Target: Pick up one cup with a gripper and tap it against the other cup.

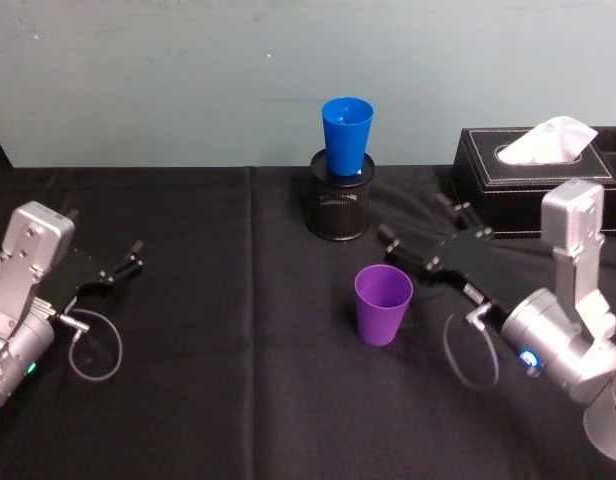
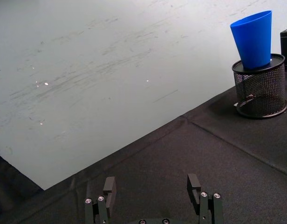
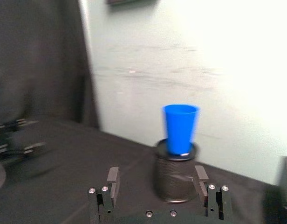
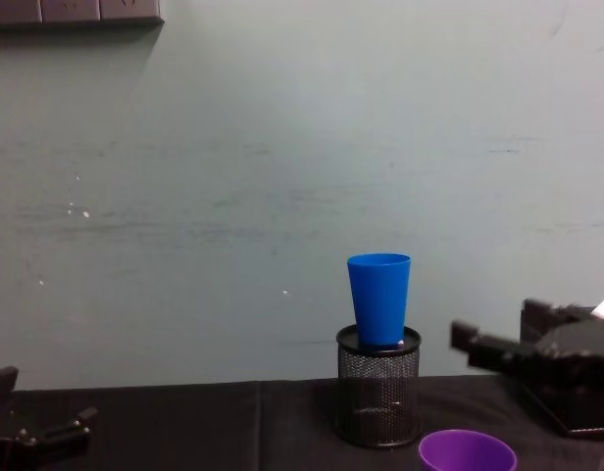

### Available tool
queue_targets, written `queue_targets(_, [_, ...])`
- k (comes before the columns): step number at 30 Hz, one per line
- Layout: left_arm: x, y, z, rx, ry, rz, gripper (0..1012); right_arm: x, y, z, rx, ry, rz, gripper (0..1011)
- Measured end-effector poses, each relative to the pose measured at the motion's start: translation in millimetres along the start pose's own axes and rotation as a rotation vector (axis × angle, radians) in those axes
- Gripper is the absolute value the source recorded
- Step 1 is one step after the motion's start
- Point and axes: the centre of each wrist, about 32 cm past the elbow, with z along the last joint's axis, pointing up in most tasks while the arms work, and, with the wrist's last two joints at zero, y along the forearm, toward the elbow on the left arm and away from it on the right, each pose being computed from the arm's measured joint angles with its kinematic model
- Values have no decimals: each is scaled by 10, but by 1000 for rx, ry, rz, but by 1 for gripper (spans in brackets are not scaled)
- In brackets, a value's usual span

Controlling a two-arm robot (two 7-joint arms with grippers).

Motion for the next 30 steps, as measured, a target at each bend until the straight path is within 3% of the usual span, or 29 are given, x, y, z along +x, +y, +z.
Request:
queue_targets(5, [0,0,0,0,0,0,1000,21,-3,122,-32,-23,-136,1003])
queue_targets(7, [0,0,0,0,0,0,1000,23,-4,149,-70,-29,-214,1003])
queue_targets(11, [0,0,0,0,0,0,1000,16,10,105,-182,-29,-356,1003])
queue_targets(14, [0,0,0,0,0,0,1000,20,25,38,-235,-31,-408,1003])
queue_targets(20, [0,0,0,0,0,0,1000,39,56,-69,-282,-28,-446,1003])
queue_targets(30, [0,0,0,0,0,0,1000,60,72,-99,-286,-15,-438,1003])
